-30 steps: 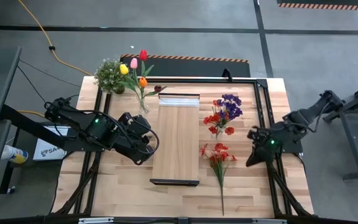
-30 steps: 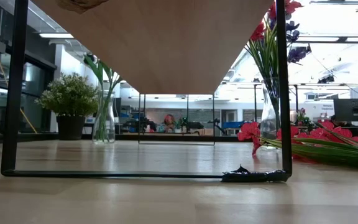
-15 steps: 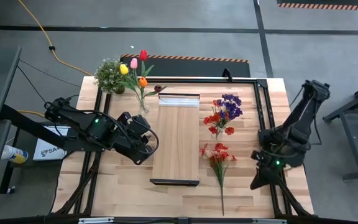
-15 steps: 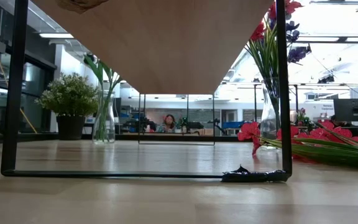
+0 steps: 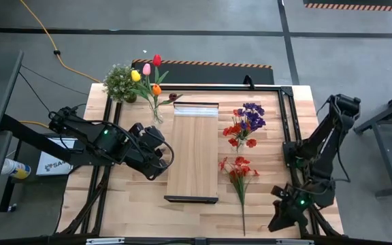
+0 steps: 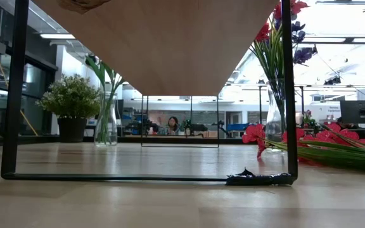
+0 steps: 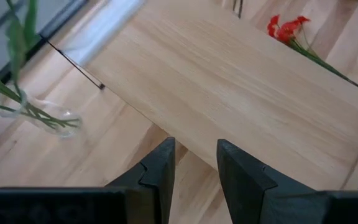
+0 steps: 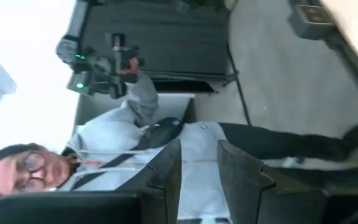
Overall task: Pick and place flowers into a vace then onto a shelf
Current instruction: Put the red flowers into the right vase
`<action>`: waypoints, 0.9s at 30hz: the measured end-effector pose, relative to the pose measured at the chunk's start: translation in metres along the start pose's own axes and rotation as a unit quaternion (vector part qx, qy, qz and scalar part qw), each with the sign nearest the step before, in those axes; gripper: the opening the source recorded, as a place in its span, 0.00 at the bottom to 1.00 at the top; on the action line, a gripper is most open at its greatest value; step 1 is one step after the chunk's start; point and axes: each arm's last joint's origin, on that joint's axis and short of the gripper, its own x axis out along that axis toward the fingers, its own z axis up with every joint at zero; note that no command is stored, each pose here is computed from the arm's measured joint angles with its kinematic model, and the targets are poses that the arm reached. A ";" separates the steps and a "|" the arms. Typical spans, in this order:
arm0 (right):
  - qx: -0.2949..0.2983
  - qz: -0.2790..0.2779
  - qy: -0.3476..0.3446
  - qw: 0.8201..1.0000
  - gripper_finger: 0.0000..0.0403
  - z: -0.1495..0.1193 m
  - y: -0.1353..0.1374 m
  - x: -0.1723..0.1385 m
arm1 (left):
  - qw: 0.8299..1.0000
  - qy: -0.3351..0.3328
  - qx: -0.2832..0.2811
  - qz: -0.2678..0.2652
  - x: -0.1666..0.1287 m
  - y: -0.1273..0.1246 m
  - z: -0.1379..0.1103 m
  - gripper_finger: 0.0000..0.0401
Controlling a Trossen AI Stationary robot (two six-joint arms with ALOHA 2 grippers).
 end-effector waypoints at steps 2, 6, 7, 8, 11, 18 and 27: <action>-0.003 0.016 -0.010 1.000 0.23 -0.003 -0.001 0.006 | 1.000 0.008 0.000 -0.005 0.000 0.000 0.000 0.38; -0.005 0.033 -0.023 0.999 0.23 -0.007 -0.003 0.013 | 1.000 0.020 0.000 -0.014 0.000 -0.001 -0.001 0.38; -0.005 0.034 -0.024 0.999 0.23 -0.007 -0.003 0.014 | 1.000 0.025 0.000 -0.017 0.000 -0.001 -0.001 0.38; -0.005 0.034 -0.026 0.999 0.23 -0.008 -0.004 0.015 | 0.999 0.028 0.000 -0.019 0.000 -0.001 -0.002 0.38; -0.009 0.032 -0.032 0.999 0.23 -0.007 -0.003 0.016 | 0.999 0.032 0.000 -0.022 0.000 -0.001 -0.002 0.38; -0.084 0.032 -0.105 0.990 0.23 -0.002 0.009 0.018 | 0.999 0.033 0.000 -0.023 0.000 -0.001 -0.002 0.38; -0.113 0.056 -0.164 0.978 0.23 0.002 0.019 0.017 | 0.999 0.032 0.000 -0.022 0.000 -0.001 -0.002 0.38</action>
